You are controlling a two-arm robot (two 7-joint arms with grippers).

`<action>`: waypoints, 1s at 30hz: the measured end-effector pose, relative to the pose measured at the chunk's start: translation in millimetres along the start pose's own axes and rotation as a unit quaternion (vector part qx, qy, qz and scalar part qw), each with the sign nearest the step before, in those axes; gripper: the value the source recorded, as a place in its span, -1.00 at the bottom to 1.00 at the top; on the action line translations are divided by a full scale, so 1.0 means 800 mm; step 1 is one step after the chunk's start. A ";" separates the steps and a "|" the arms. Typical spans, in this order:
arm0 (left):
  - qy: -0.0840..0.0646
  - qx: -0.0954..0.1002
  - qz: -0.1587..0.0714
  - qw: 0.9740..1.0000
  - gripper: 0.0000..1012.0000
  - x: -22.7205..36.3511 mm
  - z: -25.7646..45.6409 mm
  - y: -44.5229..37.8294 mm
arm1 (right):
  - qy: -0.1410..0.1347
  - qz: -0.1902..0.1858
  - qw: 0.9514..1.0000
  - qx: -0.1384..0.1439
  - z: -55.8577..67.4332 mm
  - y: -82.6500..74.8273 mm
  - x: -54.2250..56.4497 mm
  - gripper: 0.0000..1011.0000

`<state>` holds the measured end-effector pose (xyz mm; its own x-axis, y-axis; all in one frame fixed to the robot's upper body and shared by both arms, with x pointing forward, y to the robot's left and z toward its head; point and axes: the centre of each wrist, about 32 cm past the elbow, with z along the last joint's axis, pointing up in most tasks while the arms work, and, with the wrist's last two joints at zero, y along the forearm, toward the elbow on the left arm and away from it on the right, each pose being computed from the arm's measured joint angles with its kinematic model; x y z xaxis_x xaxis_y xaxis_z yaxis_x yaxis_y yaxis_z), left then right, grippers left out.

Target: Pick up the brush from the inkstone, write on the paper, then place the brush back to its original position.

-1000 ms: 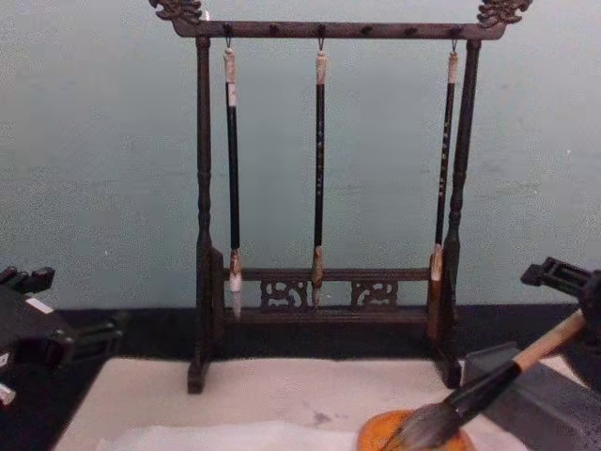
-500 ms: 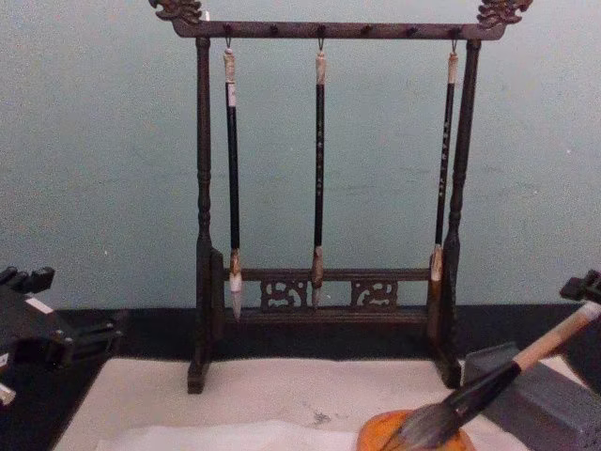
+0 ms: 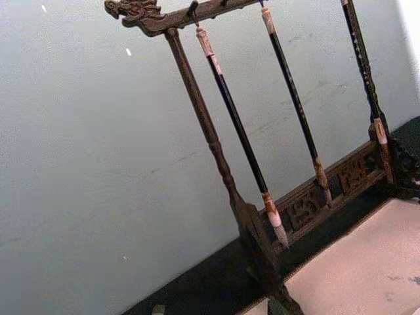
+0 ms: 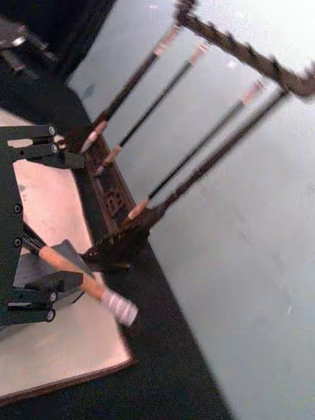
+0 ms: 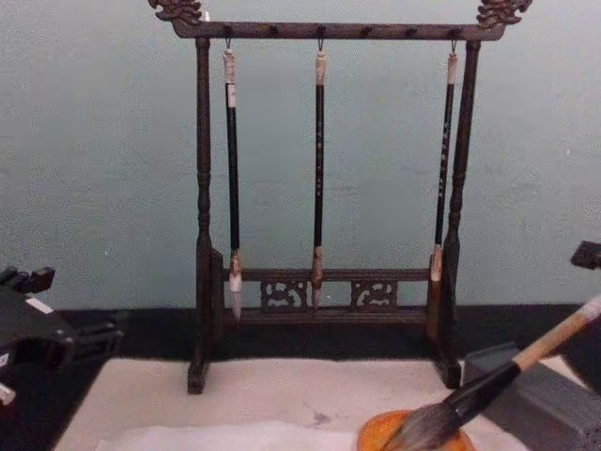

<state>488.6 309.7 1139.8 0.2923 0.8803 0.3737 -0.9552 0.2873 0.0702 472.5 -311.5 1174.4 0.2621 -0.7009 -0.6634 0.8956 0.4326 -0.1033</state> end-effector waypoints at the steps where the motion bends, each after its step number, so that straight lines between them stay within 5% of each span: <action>1: 0.000 0.000 0.000 1.000 1.00 0.0000 0.0000 0.000 | -0.028 0.006 1.000 0.000 -0.002 0.000 -0.005 0.98; 2: 0.000 0.000 0.000 1.000 1.00 0.0000 0.0000 0.000 | -0.061 0.011 0.998 0.000 -0.003 0.002 -0.010 0.98; 3: 0.000 0.000 0.000 1.000 1.00 0.0000 0.0000 0.000 | -0.061 0.011 0.998 0.000 -0.003 0.002 -0.010 0.98; 7: 0.000 0.000 0.000 1.000 0.99 0.0000 0.0000 0.000 | -0.173 0.015 0.985 0.002 -0.010 0.008 -0.024 0.98; 9: 0.000 0.000 0.000 1.000 1.00 0.0000 0.0000 0.000 | -0.258 0.017 0.966 0.004 -0.017 0.014 -0.032 0.98; 10: 0.000 0.000 0.000 1.000 1.00 0.0000 0.0000 0.000 | -0.258 0.017 0.966 0.004 -0.017 0.014 -0.032 0.98; 11: 0.000 0.000 0.000 1.000 1.00 0.0000 0.0000 0.000 | -0.295 0.019 0.955 0.004 -0.021 0.017 -0.034 0.98; 13: 0.000 0.000 0.000 1.000 1.00 0.0000 0.0000 0.000 | -0.327 0.018 0.945 0.003 -0.025 0.020 -0.036 0.98; 14: 0.000 0.000 0.000 1.000 1.00 0.0000 0.0000 0.000 | -0.354 0.016 0.935 0.004 -0.028 0.023 -0.037 0.98; 19: 0.000 0.000 0.000 1.000 1.00 0.0000 0.0000 0.000 | -0.411 0.007 0.912 0.002 -0.039 0.030 -0.034 0.98; 23: 0.000 0.000 0.000 1.000 1.00 0.0000 0.0000 0.000 | -0.429 0.001 0.903 -0.001 -0.044 0.034 -0.030 0.98; 30: 0.000 0.000 0.000 1.000 1.00 0.0000 0.0000 0.000 | -0.440 -0.003 0.898 -0.002 -0.049 0.037 -0.028 0.98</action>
<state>488.6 309.6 1139.8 0.2923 0.8803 0.3737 -0.9552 0.2874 0.0703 478.8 -260.7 1157.2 0.4407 -0.8796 0.1790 0.8974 0.4277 -0.1081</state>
